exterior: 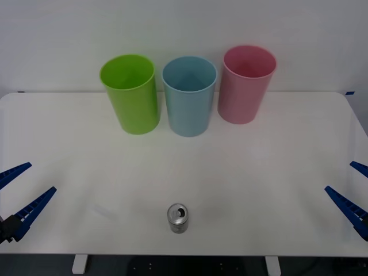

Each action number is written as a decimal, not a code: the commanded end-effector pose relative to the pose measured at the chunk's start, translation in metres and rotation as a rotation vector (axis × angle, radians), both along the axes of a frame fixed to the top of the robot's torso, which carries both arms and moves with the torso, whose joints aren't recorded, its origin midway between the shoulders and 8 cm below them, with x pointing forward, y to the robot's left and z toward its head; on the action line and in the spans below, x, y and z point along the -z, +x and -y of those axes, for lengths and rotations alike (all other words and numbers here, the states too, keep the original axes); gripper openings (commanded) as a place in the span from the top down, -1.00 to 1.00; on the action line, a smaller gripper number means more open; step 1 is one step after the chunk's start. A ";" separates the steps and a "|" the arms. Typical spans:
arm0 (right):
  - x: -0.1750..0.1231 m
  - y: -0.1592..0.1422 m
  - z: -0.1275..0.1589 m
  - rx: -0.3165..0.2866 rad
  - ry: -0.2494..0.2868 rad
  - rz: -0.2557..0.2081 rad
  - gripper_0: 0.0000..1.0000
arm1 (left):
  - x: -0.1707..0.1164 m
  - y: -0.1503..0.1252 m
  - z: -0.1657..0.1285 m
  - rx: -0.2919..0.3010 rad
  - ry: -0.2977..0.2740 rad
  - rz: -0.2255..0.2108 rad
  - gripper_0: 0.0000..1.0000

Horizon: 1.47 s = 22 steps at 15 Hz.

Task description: Grasp the object on the table and drop it into the matching bin: aluminum can to the light blue bin, PET bottle to the pink bin.

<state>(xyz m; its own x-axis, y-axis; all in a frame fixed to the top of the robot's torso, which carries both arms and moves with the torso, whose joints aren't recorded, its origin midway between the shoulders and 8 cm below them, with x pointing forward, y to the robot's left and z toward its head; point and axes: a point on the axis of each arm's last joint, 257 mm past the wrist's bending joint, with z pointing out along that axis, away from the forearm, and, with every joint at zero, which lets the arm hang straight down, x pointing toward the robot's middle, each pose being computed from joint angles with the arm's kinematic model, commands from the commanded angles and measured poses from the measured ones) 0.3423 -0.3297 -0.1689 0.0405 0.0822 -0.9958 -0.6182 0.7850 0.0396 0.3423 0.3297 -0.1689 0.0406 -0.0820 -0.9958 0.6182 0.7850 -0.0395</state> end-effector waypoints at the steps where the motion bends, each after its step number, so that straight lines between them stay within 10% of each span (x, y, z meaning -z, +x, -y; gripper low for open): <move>1: 0.000 0.000 0.000 0.000 0.000 0.000 -1.00 | 0.000 0.000 0.000 0.000 0.000 0.000 -1.00; 9: 0.018 -0.005 -0.009 -0.020 -0.005 -0.047 -1.00 | 0.000 0.000 0.000 0.000 0.000 0.000 -1.00; 18: 0.045 -0.019 -0.062 -0.184 -0.031 -0.101 -1.00 | 0.000 0.000 0.000 0.000 0.000 0.000 -1.00; 22: 0.065 -0.026 -0.085 -0.245 -0.146 -0.058 -1.00 | 0.000 0.000 0.000 0.000 0.000 0.000 -1.00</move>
